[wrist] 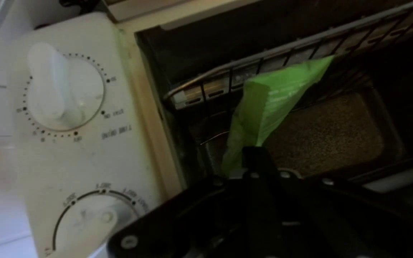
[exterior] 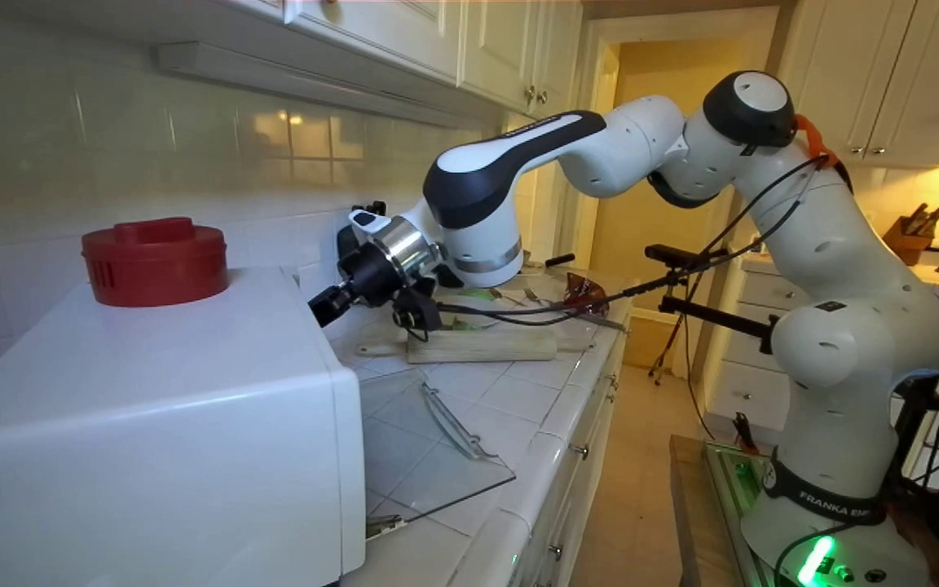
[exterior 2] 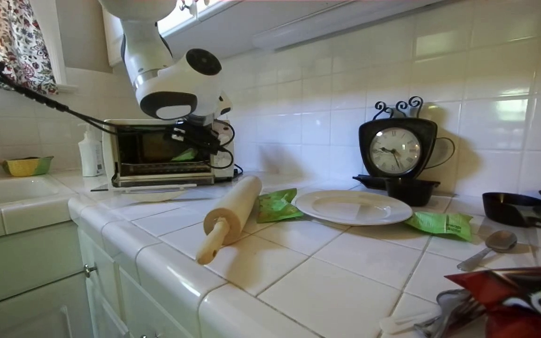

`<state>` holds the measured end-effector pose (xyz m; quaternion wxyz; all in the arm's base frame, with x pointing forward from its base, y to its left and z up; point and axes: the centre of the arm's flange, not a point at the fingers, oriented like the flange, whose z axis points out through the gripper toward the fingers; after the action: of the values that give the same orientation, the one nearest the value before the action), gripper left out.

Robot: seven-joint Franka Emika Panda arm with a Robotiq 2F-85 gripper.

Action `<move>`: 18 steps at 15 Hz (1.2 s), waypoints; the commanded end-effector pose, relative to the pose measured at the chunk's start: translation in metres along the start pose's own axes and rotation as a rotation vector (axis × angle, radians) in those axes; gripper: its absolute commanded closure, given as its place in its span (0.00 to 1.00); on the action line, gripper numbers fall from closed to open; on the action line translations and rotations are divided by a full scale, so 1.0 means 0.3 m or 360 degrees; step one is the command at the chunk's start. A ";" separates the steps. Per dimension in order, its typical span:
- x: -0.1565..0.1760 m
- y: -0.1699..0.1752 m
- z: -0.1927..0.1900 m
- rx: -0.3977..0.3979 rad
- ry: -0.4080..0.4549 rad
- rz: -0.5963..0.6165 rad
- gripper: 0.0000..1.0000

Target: Open the oven and put the green packet into it

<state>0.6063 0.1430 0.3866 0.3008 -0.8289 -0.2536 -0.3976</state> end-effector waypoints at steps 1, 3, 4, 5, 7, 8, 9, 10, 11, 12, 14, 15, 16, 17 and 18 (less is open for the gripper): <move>-0.054 -0.044 -0.089 -0.0042 0.0032 0.0124 1.00; -0.089 -0.064 -0.119 0.0006 0.0025 0.0175 1.00; -0.098 -0.066 -0.127 0.0008 0.0023 0.0193 1.00; -0.107 -0.068 -0.120 0.0002 0.0023 0.0196 1.00; -0.100 -0.060 -0.094 0.0003 0.0021 0.0170 1.00; -0.096 -0.055 -0.080 -0.0023 0.0024 0.0160 1.00; -0.098 -0.054 -0.070 -0.0021 0.0035 0.0146 1.00; -0.092 -0.050 -0.060 -0.0037 0.0042 0.0125 1.00; -0.087 -0.047 -0.043 -0.0056 0.0049 0.0106 1.00; -0.083 -0.045 -0.029 -0.0066 0.0055 0.0087 1.00; -0.070 -0.036 0.004 -0.0075 0.0064 0.0043 1.00; -0.060 -0.033 0.022 -0.0086 0.0068 0.0014 1.00; -0.052 -0.031 0.041 -0.0086 0.0070 -0.0012 1.00; -0.036 -0.028 0.054 -0.0086 0.0071 -0.0039 1.00; -0.026 -0.027 0.068 -0.0084 0.0068 -0.0058 1.00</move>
<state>0.5829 0.1481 0.3739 0.2725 -0.8331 -0.2461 -0.4138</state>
